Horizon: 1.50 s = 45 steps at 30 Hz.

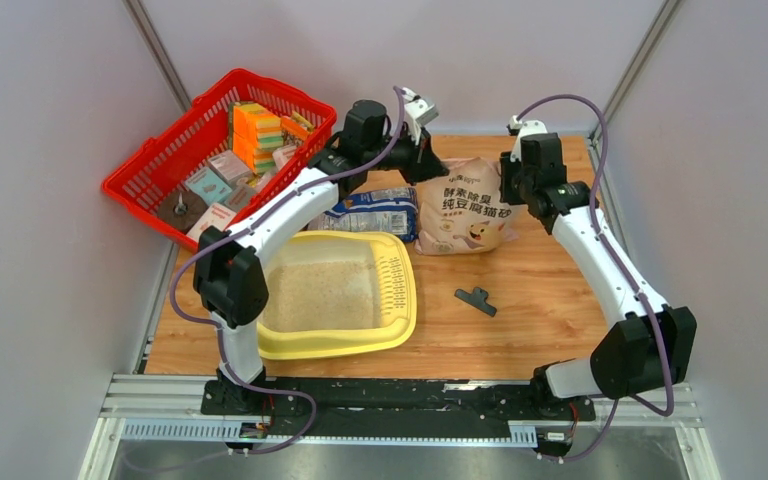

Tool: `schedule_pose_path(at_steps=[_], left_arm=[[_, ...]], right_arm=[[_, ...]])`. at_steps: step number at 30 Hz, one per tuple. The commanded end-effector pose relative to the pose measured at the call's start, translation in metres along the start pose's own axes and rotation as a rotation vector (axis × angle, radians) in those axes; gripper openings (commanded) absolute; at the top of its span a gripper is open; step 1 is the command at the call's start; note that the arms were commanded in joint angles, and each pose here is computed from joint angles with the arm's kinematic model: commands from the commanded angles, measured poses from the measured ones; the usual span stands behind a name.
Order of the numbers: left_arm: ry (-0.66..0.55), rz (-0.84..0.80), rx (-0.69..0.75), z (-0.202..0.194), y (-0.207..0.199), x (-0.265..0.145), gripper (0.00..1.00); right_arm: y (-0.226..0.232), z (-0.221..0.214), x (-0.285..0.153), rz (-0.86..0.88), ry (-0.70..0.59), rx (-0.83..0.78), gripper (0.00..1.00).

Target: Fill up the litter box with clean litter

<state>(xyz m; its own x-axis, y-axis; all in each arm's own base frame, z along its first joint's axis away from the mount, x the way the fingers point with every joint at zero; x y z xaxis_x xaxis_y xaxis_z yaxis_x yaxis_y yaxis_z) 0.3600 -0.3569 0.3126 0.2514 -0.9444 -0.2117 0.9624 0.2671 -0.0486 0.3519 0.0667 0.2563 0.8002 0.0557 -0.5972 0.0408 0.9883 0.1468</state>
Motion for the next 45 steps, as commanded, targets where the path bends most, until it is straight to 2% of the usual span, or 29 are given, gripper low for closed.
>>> schedule_pose_path(at_steps=[1, 6, 9, 10, 14, 19, 27, 29, 30, 34, 40, 45], left_arm=[[-0.250, -0.005, 0.157, 0.085, -0.021, -0.033, 0.00], [-0.274, 0.007, 0.142, 0.090, -0.018, -0.030, 0.00], [-0.269, 0.002, 0.142, 0.091, -0.016, -0.029, 0.00], [-0.265, 0.001, 0.144, 0.090, -0.016, -0.028, 0.00], [-0.241, -0.005, 0.129, 0.084, -0.016, -0.027, 0.00], [-0.211, 0.002, 0.126, 0.077, -0.015, -0.027, 0.00], [-0.161, 0.009, 0.182, 0.075, -0.016, -0.032, 0.00], [-0.145, 0.000, 0.188, 0.076, -0.018, -0.032, 0.00], [-0.138, 0.000, 0.195, 0.075, -0.018, -0.031, 0.00], [-0.125, 0.001, 0.225, 0.077, -0.016, -0.032, 0.00], [-0.109, 0.014, 0.262, 0.078, -0.012, -0.032, 0.00], [-0.106, 0.015, 0.278, 0.081, -0.012, -0.032, 0.00]], right_arm=[[-0.004, -0.029, 0.018, -0.044, 0.077, 0.002, 0.00], [-0.006, -0.071, 0.034, -0.039, 0.192, -0.010, 0.00], [-0.004, -0.092, 0.037, 0.024, 0.289, 0.030, 0.00], [0.006, -0.098, 0.035, 0.099, 0.329, 0.067, 0.00], [0.005, -0.107, 0.041, 0.149, 0.395, 0.133, 0.00], [-0.006, -0.109, 0.049, 0.221, 0.472, 0.302, 0.00], [-0.018, -0.077, 0.056, 0.334, 0.370, 0.536, 0.00], [-0.014, -0.069, 0.054, 0.394, 0.371, 0.601, 0.00], [-0.012, -0.061, 0.056, 0.417, 0.359, 0.695, 0.00], [0.006, -0.052, 0.051, 0.540, 0.380, 0.816, 0.00], [0.006, -0.043, 0.041, 0.586, 0.367, 0.881, 0.00], [-0.014, -0.018, 0.036, 0.596, 0.295, 0.931, 0.00]])
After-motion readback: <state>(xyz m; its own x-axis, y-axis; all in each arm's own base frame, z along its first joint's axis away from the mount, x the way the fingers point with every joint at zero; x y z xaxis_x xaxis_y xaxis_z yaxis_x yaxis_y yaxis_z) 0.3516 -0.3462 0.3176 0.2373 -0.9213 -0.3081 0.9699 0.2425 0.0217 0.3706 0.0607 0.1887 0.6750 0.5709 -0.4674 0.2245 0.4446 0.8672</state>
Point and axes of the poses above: each gripper's point midway between its finger pads, its own x axis out along the fingers, its own y axis along the line the jaws close on, z = x × y, the point moved 5 cm from there along -x, back along the fingers, and after that the axes turned 12 degrees about x, right-handed, at the moved point
